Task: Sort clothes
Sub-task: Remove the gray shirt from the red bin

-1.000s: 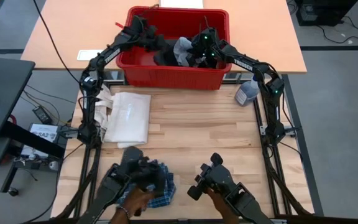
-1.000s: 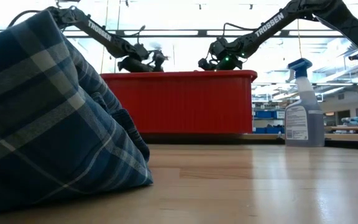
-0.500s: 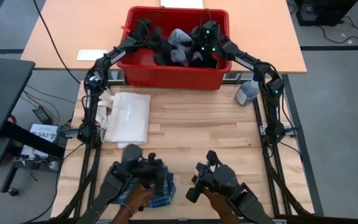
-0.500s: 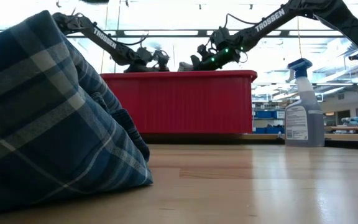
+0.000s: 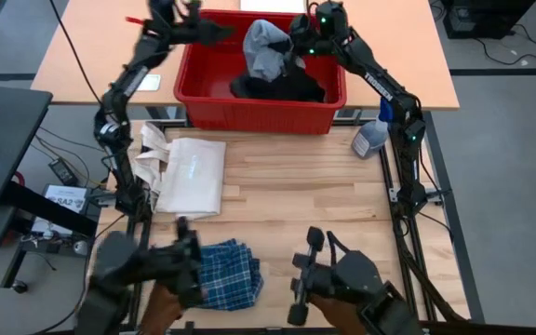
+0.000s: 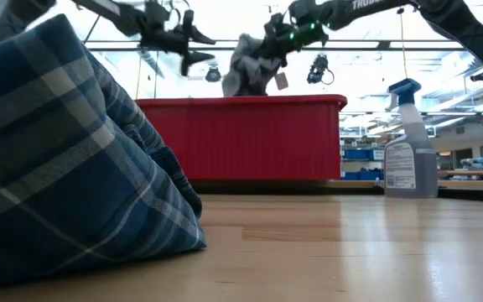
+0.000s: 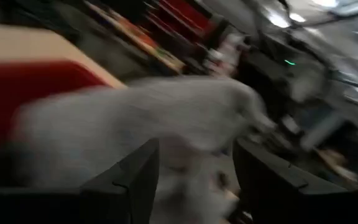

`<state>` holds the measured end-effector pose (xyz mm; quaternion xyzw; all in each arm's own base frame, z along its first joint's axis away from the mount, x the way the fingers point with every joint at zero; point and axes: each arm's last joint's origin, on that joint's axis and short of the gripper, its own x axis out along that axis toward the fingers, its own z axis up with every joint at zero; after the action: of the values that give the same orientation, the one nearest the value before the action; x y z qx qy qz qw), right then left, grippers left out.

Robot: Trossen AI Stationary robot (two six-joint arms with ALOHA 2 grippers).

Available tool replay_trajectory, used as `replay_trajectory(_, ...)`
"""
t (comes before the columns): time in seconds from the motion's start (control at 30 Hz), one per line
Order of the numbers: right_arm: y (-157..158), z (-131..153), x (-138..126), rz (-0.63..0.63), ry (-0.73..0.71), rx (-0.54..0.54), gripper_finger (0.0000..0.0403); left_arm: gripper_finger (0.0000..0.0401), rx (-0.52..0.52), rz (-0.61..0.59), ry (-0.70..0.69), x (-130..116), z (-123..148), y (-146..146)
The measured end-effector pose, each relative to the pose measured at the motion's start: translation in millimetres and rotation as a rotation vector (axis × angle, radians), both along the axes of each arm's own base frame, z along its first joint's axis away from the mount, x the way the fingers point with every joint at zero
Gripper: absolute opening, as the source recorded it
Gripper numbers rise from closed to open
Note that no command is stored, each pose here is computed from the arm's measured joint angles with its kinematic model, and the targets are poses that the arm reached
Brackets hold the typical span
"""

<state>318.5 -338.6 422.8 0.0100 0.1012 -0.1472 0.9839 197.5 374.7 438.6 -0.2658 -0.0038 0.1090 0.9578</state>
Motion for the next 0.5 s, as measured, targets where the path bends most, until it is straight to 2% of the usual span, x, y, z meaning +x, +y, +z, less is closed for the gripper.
replay_trajectory(0.13, 24.7, 21.7, 3.0, 0.131, -0.008, -0.029, 0.0044, 0.0208, 0.041, 0.173, 0.103, -23.5, 23.6, -30.1)
replay_trajectory(0.23, 47.8, 30.7, 8.5, 0.224, -0.024, -0.038, 0.0044, 0.0208, 0.049, 0.254, 0.203, -37.7, 35.3, -56.8)
replay_trajectory(0.37, 85.8, 41.6, 18.8, 0.372, -0.025, -0.020, 0.0044, 0.0208, 0.008, 0.274, 0.280, -50.6, 42.4, -83.2)
replay_trajectory(0.5, 129.9, 44.7, 31.0, 0.461, 0.040, -0.020, 0.0045, 0.0208, 0.031, 0.266, 0.276, -60.0, 58.1, -110.8)
